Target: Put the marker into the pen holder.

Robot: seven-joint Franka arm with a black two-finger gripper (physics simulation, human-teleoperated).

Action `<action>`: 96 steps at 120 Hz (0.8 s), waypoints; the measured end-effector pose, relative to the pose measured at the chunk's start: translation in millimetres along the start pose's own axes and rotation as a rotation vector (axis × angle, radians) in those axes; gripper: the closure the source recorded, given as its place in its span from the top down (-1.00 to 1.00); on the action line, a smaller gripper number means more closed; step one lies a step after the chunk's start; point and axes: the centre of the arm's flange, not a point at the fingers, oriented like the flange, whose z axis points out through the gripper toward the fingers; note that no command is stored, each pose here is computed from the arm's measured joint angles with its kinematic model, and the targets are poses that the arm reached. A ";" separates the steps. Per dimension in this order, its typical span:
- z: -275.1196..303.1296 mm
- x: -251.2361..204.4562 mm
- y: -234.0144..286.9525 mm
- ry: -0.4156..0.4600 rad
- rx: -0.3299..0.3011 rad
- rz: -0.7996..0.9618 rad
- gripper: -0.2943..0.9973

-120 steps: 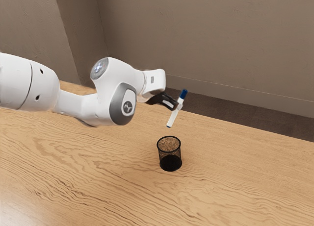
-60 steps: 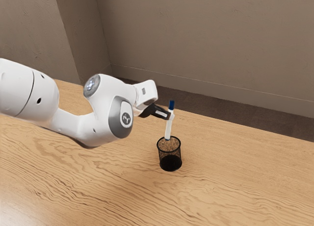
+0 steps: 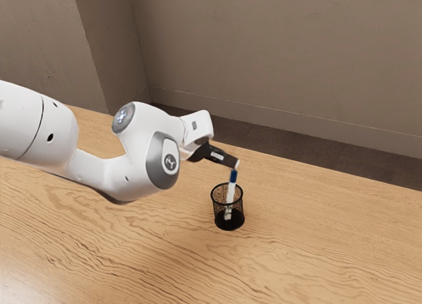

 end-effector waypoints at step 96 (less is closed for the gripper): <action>-272.4 197.6 -91.1 -0.536 0.248 -0.085 0.53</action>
